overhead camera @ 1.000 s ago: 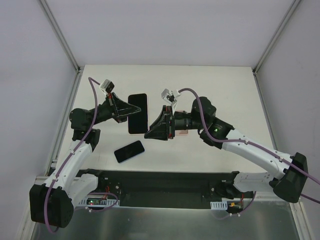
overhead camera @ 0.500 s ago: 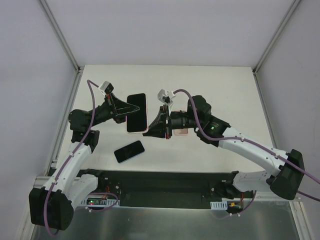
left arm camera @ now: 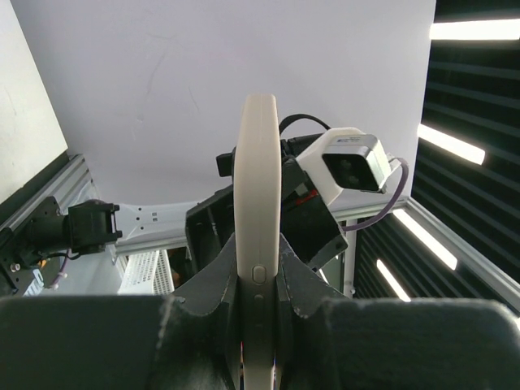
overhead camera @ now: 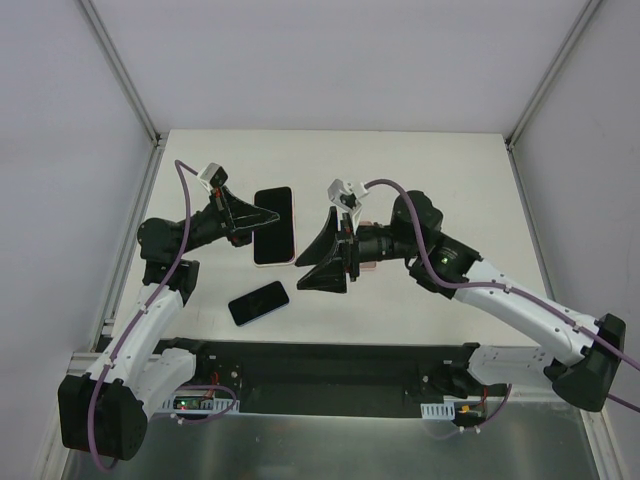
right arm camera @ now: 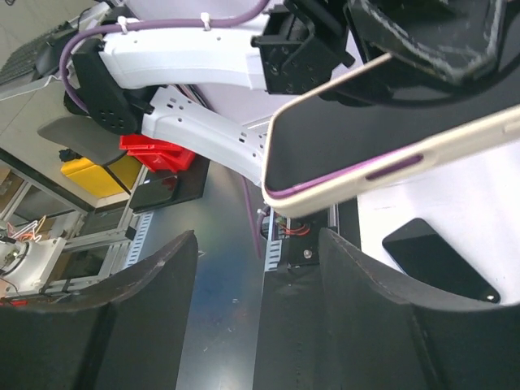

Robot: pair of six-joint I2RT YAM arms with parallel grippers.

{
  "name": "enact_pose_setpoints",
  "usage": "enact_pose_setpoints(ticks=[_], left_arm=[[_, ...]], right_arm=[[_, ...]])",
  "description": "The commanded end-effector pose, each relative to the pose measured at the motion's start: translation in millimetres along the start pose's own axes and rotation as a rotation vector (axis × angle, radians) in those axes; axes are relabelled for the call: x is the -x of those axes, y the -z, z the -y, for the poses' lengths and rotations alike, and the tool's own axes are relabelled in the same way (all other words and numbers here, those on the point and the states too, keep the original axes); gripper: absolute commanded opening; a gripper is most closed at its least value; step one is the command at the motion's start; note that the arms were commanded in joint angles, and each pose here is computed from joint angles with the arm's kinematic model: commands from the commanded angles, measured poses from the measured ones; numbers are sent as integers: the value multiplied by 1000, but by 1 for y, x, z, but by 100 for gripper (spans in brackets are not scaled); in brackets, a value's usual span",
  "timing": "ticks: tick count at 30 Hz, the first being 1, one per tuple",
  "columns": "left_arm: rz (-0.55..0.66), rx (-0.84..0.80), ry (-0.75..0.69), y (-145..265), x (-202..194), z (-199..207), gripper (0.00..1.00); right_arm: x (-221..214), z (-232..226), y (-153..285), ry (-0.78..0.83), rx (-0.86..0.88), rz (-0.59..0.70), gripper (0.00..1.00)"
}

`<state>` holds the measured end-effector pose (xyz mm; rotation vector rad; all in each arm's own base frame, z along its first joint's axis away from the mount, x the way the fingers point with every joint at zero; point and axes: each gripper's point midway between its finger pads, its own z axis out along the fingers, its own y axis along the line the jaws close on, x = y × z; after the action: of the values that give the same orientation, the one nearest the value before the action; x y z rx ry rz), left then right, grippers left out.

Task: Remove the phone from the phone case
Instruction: Remove the phone case from the phone.

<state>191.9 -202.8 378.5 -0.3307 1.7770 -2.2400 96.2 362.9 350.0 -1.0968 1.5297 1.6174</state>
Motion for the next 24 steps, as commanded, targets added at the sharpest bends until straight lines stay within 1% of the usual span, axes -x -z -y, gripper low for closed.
enact_pose_setpoints(ticks=[1,8,12,20,22,23,24], left_arm=[[6,-54,-84,1,-4,20,0],[2,-55,-95,1,-6,23,0],[2,-55,-95,1,-7,24,0],[1,-54,-94,2,-8,23,0],[-2,-54,-98,2,-9,23,0],[-1,-55,-98,2,-9,24,0],[0,-57,-101,2,-9,25,0]], right_arm=[[25,-19,-3,37,73,19,63],[38,-14,-13,27,87,21,62],[39,-6,-18,-7,90,17,54],[48,-1,-17,-25,108,62,45],[48,0,-17,-29,112,68,40],[48,0,-16,-33,113,66,35],[46,3,-17,-37,111,65,33]])
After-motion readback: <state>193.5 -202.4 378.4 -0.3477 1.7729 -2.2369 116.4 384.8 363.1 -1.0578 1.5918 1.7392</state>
